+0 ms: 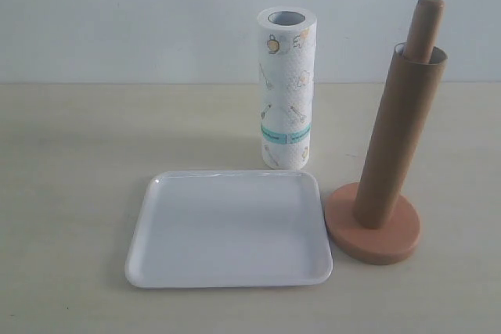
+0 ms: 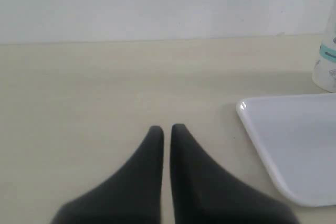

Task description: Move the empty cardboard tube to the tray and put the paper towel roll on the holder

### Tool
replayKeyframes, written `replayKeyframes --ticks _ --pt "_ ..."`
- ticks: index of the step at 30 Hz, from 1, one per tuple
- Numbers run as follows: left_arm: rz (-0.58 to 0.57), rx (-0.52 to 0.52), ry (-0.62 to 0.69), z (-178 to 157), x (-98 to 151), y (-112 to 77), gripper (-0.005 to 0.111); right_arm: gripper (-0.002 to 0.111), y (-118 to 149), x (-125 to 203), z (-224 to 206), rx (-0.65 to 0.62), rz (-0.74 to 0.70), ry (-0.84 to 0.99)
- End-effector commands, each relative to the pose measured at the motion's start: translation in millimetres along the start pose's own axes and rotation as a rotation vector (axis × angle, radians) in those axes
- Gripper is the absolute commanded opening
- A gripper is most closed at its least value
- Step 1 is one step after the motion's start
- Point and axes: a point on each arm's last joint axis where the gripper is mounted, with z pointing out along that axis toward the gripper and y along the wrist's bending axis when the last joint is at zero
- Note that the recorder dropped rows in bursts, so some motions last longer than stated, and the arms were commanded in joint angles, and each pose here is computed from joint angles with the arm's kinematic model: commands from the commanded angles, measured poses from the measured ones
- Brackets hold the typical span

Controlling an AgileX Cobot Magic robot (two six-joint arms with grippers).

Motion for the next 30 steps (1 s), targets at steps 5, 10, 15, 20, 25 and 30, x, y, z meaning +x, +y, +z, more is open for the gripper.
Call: replayKeyframes --ticks 5,10,15,20,25,30 --pt "0.005 0.009 -0.010 0.2 -0.1 -0.5 0.004 0.000 18.8 31.0 40.5 -0.160 -0.078 0.229" --pt "0.005 0.009 -0.010 0.2 -0.1 -0.5 0.004 0.000 46.4 53.9 49.8 -0.387 -0.167 0.144" --pt "0.005 0.009 -0.010 0.2 -0.1 -0.5 0.004 0.000 48.4 101.3 34.3 -0.449 -0.150 0.222" --pt "0.005 0.009 -0.010 0.2 -0.1 -0.5 0.004 0.000 34.3 116.1 30.6 -0.314 -0.102 0.259" --pt "0.005 0.009 -0.010 0.2 -0.1 -0.5 0.004 0.037 33.9 119.7 29.6 -0.312 -0.097 0.302" --pt "0.005 0.009 -0.010 0.2 -0.1 -0.5 0.004 0.066 30.6 119.1 30.8 -0.260 -0.010 0.308"
